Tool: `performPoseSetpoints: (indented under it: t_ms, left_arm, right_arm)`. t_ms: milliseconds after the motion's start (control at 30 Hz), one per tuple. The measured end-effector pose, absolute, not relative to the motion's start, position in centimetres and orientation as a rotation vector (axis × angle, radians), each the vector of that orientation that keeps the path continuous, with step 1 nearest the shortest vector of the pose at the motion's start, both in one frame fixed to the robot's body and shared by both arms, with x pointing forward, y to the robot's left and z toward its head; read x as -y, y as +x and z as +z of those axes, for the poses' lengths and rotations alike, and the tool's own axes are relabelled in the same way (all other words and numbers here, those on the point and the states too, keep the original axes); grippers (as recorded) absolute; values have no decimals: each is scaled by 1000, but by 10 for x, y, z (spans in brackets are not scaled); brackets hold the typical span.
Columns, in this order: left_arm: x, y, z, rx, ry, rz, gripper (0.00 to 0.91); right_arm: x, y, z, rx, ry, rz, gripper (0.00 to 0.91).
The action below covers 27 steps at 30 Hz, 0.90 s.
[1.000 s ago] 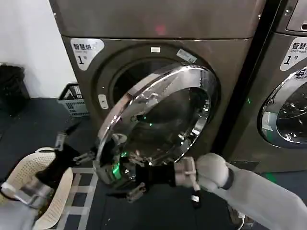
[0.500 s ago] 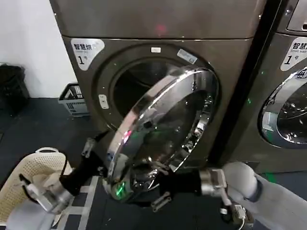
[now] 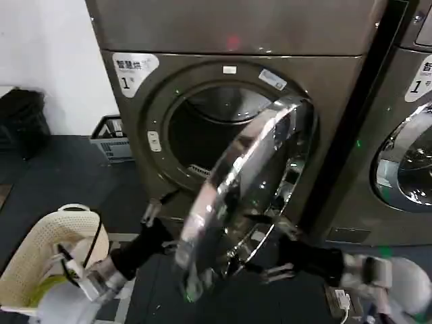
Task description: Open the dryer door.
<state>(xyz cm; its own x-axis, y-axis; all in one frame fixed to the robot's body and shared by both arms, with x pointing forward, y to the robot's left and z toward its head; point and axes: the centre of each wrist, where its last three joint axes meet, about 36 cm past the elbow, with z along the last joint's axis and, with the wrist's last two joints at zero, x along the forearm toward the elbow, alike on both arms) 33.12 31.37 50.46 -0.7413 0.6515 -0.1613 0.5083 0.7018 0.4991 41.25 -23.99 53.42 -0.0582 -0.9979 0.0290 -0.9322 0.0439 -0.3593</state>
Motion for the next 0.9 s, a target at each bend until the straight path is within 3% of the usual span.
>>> performPoseSetpoints:
  t_ms: [433, 900]
  left_arm:
    - [-278, 339, 496, -2512, 1033, 561, 907]
    - [-249, 354, 490, -2442, 1147, 467, 907]
  right_arm:
    - [338, 352, 525, -2383, -1555, -394, 907]
    - [437, 222, 501, -2734, -645, -585, 907]
